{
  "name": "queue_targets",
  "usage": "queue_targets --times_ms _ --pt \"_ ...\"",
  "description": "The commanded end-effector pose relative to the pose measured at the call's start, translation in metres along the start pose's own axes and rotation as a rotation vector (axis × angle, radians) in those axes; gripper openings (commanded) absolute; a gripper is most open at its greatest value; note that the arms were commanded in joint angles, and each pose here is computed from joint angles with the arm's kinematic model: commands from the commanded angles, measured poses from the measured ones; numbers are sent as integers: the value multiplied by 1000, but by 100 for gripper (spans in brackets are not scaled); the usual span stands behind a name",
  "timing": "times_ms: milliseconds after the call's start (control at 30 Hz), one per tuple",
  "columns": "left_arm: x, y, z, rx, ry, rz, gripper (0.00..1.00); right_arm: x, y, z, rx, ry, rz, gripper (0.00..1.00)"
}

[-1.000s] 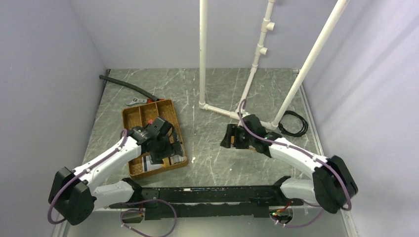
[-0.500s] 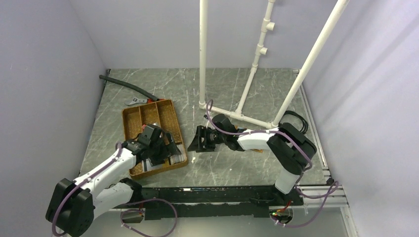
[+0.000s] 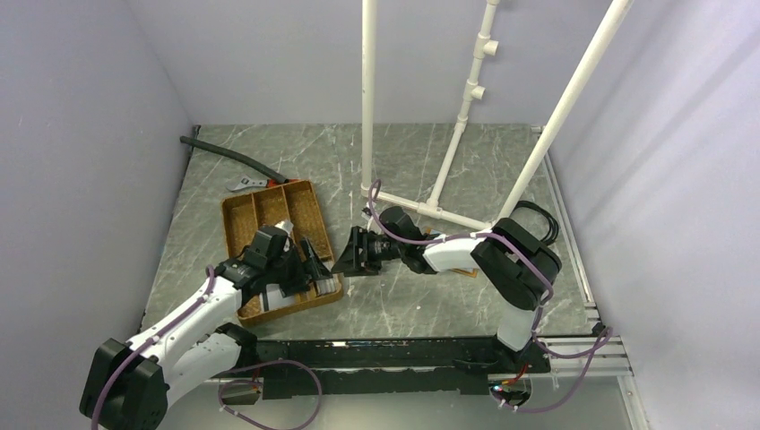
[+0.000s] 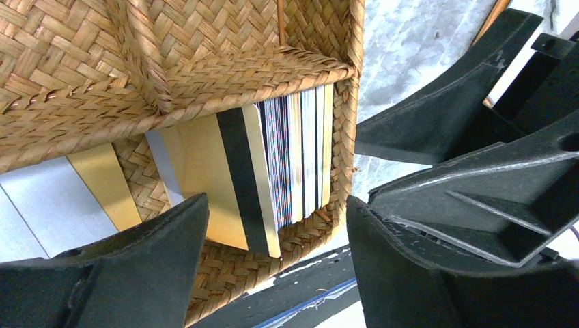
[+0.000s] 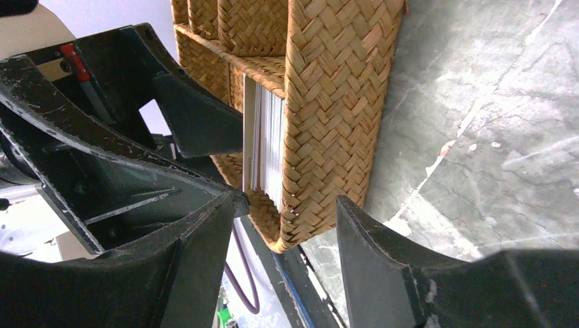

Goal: Put the credit cards into the card holder
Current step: Pick up the credit card from the storage box.

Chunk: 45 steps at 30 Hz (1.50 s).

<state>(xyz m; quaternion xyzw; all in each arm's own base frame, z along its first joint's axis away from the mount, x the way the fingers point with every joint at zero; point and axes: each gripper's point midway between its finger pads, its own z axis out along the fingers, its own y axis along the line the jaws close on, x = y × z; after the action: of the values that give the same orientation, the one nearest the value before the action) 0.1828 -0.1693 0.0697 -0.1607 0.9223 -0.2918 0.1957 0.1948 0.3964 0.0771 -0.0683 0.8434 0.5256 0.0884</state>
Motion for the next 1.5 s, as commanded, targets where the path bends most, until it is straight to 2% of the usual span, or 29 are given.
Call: queue_targets --times_ms 0,267,467,633,700,900,967,1067,1133,1200,1267,1333,1400,1467 --pt "-6 -21 -5 78 -8 23 70 -8 26 5 -80 -12 -46 58" --pt "-6 -12 -4 28 -1 29 44 -8 25 6 -75 -14 -42 58" --pt "-8 -8 -13 -10 -15 42 16 -7 21 6 -59 -15 -44 57" --pt "-7 -6 -25 -49 -7 34 3 -6 16 3 -23 -12 -51 57" --pt "-5 -7 -32 -60 7 31 0 -6 14 0 0 -17 -64 57" --pt "-5 -10 -65 -144 38 28 0 -14 -5 -22 154 -30 -138 57" --pt "-8 -18 -80 -151 42 41 0 -24 -19 -40 273 -53 -184 57" --pt "-14 -34 -102 -136 47 83 0 -45 -49 -87 565 -140 -268 58" --pt "-22 -58 -113 -54 36 145 0 -52 -90 -135 844 -189 -240 60" --pt "-28 -92 -116 116 18 238 0 -59 -134 -188 1050 -274 -92 64" --pt "-31 -126 -111 316 7 325 0 -60 -167 -227 1066 -363 80 64" --pt "-33 -157 -104 494 9 381 0 -56 -183 -251 1047 -452 162 64" --pt "-33 -181 -90 580 23 441 0 -52 -190 -267 1062 -515 191 65" --pt "-25 -198 -66 583 82 508 0 -51 -192 -279 1074 -568 206 66"
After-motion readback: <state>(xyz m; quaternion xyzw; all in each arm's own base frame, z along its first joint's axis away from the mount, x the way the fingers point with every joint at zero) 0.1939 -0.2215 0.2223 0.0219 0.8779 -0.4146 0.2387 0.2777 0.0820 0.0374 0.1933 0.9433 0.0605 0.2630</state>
